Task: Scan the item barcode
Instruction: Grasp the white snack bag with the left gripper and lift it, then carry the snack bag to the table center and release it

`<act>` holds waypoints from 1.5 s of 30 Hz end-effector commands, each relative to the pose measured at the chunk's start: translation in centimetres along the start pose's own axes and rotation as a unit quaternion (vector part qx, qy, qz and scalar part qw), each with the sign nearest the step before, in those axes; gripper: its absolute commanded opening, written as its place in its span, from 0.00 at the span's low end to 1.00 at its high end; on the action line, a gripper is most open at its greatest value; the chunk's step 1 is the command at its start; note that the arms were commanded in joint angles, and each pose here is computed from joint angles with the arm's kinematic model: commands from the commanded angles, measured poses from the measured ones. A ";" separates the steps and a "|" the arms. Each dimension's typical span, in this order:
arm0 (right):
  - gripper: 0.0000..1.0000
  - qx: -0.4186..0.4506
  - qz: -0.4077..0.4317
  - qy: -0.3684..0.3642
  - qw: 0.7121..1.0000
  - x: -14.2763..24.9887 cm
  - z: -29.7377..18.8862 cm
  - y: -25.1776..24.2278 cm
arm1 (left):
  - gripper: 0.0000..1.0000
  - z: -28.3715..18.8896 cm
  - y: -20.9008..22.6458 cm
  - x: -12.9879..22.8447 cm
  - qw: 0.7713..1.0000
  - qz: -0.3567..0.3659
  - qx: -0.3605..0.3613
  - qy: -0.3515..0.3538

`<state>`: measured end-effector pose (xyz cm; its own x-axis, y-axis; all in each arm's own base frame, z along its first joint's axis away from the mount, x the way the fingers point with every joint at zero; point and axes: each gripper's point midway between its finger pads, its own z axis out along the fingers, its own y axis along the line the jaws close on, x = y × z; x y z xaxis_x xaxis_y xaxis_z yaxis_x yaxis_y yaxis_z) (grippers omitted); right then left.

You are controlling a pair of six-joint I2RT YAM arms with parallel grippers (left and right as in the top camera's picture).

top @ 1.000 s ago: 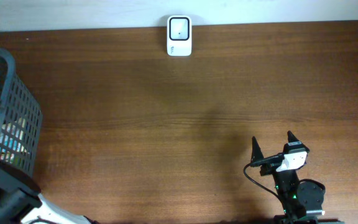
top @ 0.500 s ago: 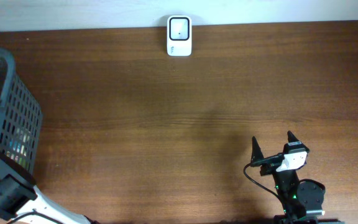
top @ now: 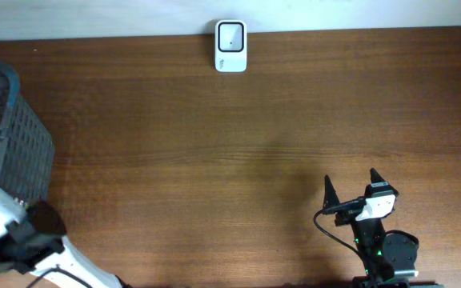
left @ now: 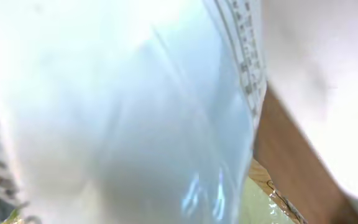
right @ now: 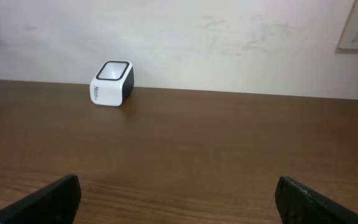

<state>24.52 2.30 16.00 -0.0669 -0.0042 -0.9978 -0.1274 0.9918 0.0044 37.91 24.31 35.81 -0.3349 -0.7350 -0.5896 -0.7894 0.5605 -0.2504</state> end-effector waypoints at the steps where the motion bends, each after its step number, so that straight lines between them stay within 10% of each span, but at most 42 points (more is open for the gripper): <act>1: 0.99 -0.002 0.002 0.002 1.000 0.2 0.0 0.1 | 0.07 -8.1 -4.3 2.0 0.995 0.067 0.067 -0.045; 5: 0.99 -0.002 0.002 0.002 1.000 0.2 0.0 0.1 | 0.09 -7.9 -12.7 12.3 0.959 0.249 0.123 0.055; 9: 0.99 -0.002 0.002 0.002 1.000 0.2 0.0 0.1 | 0.12 -3.2 -18.4 29.8 0.868 0.437 0.115 0.208; 15: 0.99 -0.002 0.002 0.002 1.000 0.2 0.0 0.1 | 0.16 4.6 -16.3 46.5 0.797 0.485 0.111 0.341; 20: 0.99 -0.002 0.002 0.002 1.000 0.2 0.0 0.1 | 0.63 6.4 -14.7 48.2 0.803 0.469 0.094 0.354; 25: 0.99 -0.002 0.002 0.002 1.000 0.2 0.0 0.1 | 0.49 3.1 -19.1 41.5 0.839 0.472 0.110 0.249; 29: 0.99 -0.002 0.002 0.002 1.000 0.2 0.0 0.1 | 0.00 3.4 -18.5 40.8 0.842 0.477 0.095 0.231; 37: 0.99 -0.002 0.002 0.002 1.000 0.2 0.0 0.1 | 0.00 9.5 -14.6 48.1 0.776 0.568 0.125 0.244; 45: 0.99 -0.002 0.002 0.002 1.000 0.2 0.0 0.1 | 0.00 10.7 -14.0 46.4 0.796 0.556 0.097 0.220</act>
<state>24.52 2.30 15.99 -0.0672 -0.0042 -0.9977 -0.1274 0.9918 0.0044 38.06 -14.61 2.07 -0.9464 0.2446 -0.2109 0.2340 0.9694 0.0742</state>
